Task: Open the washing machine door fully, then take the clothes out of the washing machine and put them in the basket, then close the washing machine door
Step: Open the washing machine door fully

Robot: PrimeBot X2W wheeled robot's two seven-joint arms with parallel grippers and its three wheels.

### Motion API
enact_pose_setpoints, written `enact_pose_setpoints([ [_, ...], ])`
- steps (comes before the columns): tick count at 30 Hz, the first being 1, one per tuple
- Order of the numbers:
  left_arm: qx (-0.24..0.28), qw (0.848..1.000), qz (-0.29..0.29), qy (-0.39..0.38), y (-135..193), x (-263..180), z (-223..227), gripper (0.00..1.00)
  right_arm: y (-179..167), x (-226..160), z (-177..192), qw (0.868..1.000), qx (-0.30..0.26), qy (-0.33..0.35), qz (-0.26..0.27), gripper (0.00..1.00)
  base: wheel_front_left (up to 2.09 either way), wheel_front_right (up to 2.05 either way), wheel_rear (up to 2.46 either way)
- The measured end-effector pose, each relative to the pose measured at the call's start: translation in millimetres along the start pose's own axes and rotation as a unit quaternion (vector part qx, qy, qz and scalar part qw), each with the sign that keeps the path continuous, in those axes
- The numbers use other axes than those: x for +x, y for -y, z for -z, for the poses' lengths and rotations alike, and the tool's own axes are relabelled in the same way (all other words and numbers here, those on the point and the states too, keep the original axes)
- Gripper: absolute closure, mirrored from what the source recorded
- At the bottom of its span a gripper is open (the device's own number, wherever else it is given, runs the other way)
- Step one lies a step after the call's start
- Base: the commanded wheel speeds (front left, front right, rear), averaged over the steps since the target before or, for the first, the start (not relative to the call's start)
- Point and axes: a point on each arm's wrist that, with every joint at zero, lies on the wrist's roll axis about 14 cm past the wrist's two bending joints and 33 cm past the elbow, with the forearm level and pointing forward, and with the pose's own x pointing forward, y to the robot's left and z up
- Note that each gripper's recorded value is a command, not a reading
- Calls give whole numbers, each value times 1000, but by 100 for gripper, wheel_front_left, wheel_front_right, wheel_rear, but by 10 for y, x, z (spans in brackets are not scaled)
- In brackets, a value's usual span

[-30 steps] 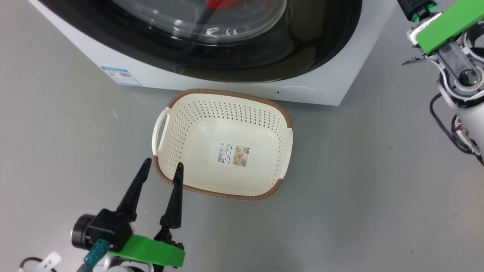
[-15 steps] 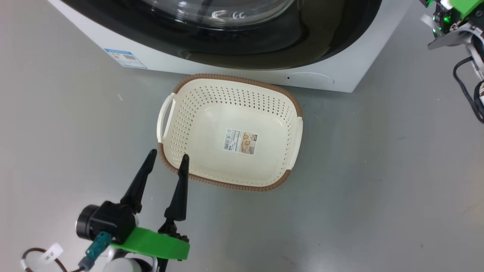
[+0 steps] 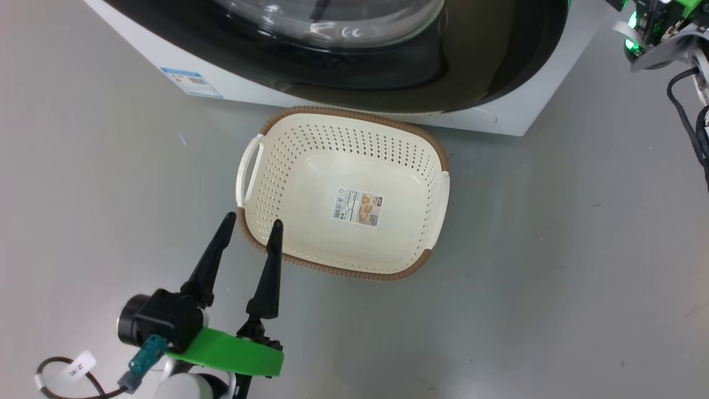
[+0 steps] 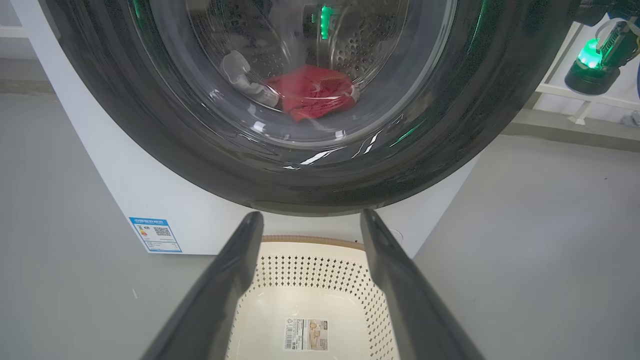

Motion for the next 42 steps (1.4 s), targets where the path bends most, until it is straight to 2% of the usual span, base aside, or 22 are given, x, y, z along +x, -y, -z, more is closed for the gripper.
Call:
enact_pose_setpoints([
  [10, -2, 1000, 6, 23, 52, -48, -173, 0, -83, -136, 332, 999, -13, -39, 1, 100, 0, 0, 0],
  [29, -5, 999, 2, 36, 84, -390, -288, 0, -297, -362, 976, 996, 8, -87, -20, 100, 0, 0, 0],
  [42, -4, 998, -16, 54, -11, -645, -406, 0, -457, -415, 1564, 987, -10, -157, -30, 100, 0, 0, 0],
])
